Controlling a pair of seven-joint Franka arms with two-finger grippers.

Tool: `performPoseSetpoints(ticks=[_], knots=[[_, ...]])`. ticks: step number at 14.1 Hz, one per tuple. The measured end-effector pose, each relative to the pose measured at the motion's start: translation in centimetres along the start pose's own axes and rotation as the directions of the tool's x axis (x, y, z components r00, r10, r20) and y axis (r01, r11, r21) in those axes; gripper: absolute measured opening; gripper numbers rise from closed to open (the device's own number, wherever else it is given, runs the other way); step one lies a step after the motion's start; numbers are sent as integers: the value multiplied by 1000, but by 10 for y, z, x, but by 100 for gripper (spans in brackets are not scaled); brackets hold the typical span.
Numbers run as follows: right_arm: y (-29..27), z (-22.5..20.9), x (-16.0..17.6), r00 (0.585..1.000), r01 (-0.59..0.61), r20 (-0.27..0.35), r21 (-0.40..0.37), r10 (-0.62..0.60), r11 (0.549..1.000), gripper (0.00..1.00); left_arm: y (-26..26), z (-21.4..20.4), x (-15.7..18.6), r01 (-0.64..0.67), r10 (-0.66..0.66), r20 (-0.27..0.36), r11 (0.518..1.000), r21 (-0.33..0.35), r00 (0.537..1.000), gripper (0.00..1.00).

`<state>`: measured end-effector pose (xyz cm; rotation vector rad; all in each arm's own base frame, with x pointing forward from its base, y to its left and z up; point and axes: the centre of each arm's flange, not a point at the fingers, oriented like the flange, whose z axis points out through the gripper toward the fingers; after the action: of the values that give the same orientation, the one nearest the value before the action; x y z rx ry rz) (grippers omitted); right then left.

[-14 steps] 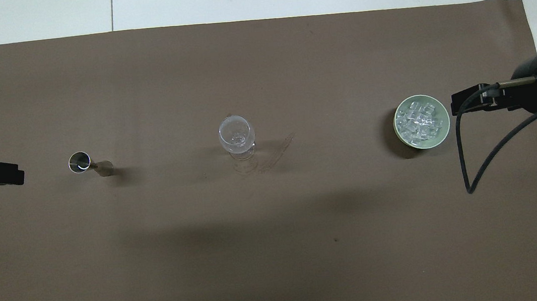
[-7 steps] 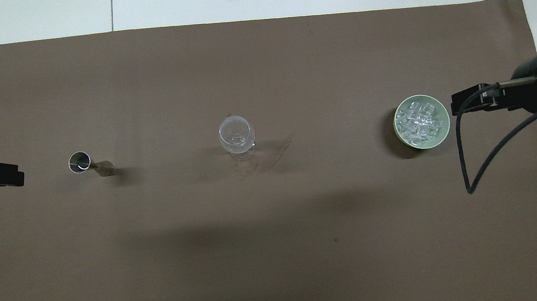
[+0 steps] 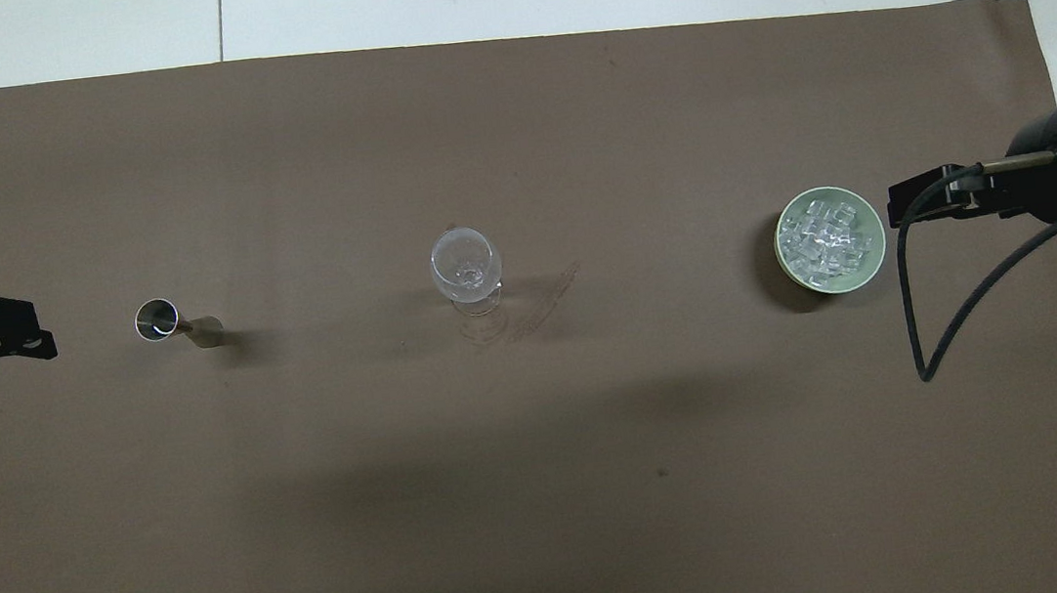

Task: Pour wine and add ice with both arms
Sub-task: 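Move the left gripper toward the small dark cup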

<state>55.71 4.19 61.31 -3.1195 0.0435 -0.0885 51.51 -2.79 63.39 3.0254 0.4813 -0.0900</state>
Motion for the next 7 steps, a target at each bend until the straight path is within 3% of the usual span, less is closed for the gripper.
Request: performPoseSetpoints(ticks=[3,7], knots=[[0,0,0,1000,0,0,0,0,1000,100,-11,8,11,274,-269,62,957,-92,961,100],[0,0,0,1000,0,0,0,0,1000,100,-81,25,51,553,-533,152,817,-166,833,100]])
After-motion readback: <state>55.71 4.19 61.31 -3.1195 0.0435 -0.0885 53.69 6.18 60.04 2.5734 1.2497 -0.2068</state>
